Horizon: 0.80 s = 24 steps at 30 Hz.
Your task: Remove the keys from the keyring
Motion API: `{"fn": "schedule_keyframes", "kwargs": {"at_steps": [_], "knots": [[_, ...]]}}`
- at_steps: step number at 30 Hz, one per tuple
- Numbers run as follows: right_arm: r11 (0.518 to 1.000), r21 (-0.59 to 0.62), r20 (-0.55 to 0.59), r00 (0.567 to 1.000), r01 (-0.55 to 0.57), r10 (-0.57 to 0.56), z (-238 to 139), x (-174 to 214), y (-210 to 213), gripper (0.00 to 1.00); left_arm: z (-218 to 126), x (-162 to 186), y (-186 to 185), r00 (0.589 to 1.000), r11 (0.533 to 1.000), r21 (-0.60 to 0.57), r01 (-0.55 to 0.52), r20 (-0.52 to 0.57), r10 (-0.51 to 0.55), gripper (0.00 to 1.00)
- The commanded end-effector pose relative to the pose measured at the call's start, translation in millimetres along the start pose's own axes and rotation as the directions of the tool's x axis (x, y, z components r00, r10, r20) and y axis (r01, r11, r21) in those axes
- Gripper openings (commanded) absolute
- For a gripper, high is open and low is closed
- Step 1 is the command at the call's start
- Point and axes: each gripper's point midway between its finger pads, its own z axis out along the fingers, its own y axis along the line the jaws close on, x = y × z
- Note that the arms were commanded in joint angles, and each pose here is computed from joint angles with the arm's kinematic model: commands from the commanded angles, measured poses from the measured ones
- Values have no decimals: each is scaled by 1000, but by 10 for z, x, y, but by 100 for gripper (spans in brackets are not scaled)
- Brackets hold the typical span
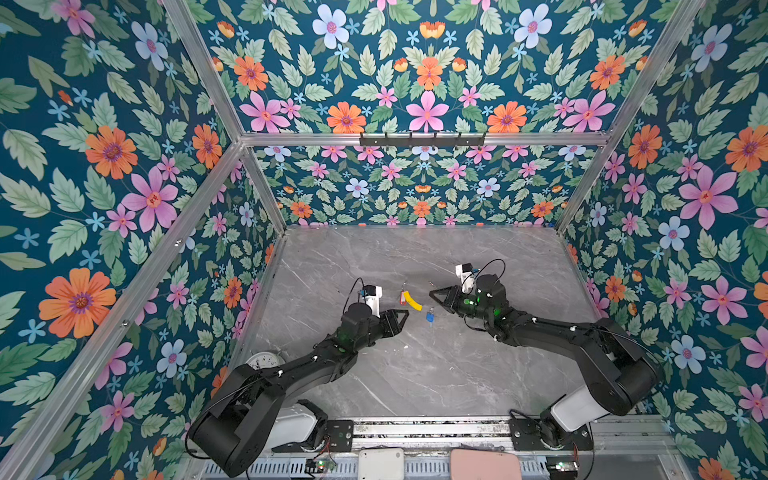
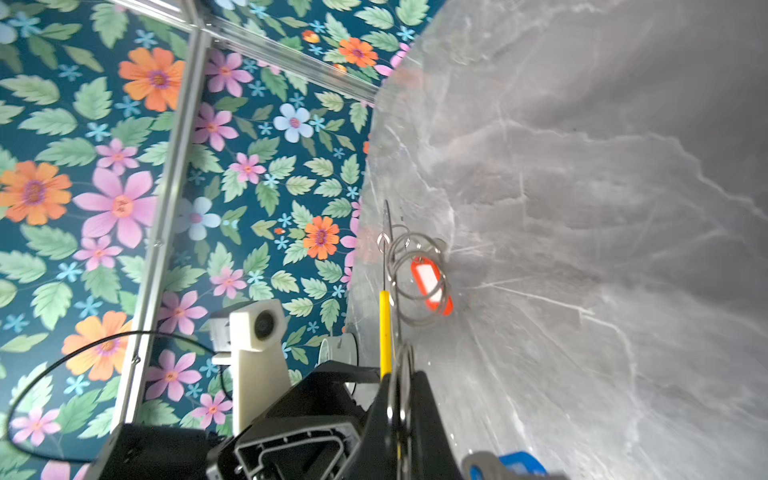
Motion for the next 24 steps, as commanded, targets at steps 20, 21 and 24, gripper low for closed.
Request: {"fn": "schedule_keyframes", "kwargs": {"at_steps": [20,21,24], "knots": [[972,-216,-29,995,88,-96,-456,-81,828,0,-259,-596,-973,979,908,405,-106,204,24,50],[973,-217,-30,996,77,-86,-449,-82,821,0,-263,-613,-1003,978,901,421,-104,208,16,49],[973,-226,-33,998,48,-57,-424,-90,812,0,-272,-635,-1064,978,880,468,-87,208,-15,44]]}}
